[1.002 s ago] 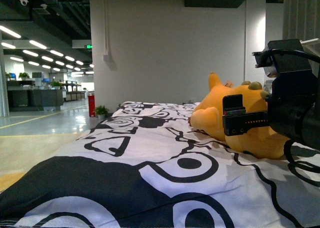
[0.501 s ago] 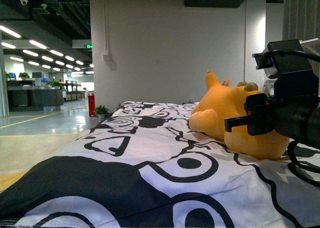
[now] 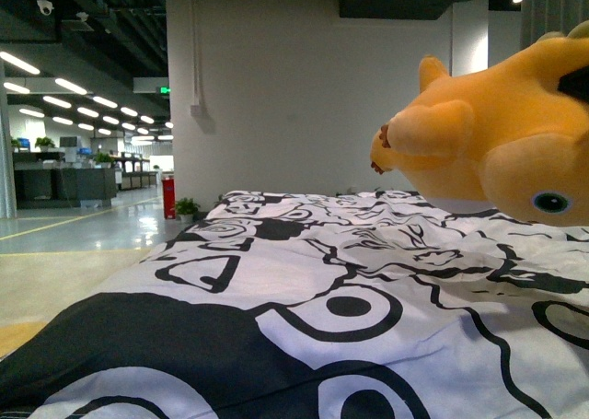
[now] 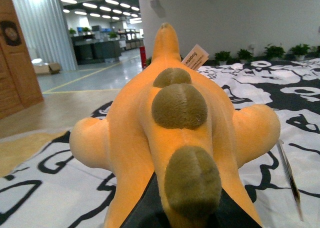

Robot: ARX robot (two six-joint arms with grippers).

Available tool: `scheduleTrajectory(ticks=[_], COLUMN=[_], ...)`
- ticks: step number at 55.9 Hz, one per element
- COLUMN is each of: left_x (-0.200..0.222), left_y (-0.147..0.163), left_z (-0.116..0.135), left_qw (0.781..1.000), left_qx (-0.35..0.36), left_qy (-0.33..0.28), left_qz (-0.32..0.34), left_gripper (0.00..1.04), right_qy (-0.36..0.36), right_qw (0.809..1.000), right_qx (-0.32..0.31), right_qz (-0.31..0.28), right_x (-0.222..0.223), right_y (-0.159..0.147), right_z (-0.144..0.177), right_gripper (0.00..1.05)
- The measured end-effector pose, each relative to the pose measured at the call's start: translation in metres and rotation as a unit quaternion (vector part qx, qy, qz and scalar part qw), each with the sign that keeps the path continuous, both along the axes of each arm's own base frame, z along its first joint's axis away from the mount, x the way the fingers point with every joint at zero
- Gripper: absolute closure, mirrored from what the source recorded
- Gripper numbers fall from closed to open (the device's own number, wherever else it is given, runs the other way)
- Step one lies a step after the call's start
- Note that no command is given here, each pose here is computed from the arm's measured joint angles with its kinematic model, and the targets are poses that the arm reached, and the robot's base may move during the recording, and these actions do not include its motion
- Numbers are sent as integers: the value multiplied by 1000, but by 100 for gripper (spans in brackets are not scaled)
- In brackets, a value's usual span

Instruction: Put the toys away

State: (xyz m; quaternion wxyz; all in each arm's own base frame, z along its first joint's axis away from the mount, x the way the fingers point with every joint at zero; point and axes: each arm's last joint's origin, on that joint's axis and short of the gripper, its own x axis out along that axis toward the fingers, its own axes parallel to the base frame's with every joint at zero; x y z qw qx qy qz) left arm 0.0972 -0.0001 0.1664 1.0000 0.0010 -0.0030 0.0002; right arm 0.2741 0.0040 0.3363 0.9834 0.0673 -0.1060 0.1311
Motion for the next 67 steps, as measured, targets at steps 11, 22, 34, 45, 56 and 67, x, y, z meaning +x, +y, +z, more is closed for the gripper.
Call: scheduleTrajectory(ticks=[11, 22, 34, 45, 56, 67], left_x=[0, 0, 0, 0, 0, 0], left_y=[0, 0, 0, 0, 0, 0], left_z=[0, 0, 0, 0, 0, 0], left_qw=[1000, 1000, 1000, 1000, 1000, 1000], left_qx=[0, 0, 0, 0, 0, 0], left_qy=[0, 0, 0, 0, 0, 0], left_qz=[0, 0, 0, 0, 0, 0], left_gripper=[6, 6, 6, 6, 6, 6], right_qy=[20, 20, 21, 106, 104, 104], right_qw=[999, 999, 999, 986, 984, 984], right_qx=[16, 18, 21, -39, -57, -62], right_qz=[23, 24, 25, -120, -130, -132], right_x=[-42, -50, -50, -70, -95, -111], right_y=[-12, -12, -12, -4, -4, -4], right_z=[2, 3, 3, -31, -76, -103], right_gripper=[98, 98, 98, 98, 98, 98])
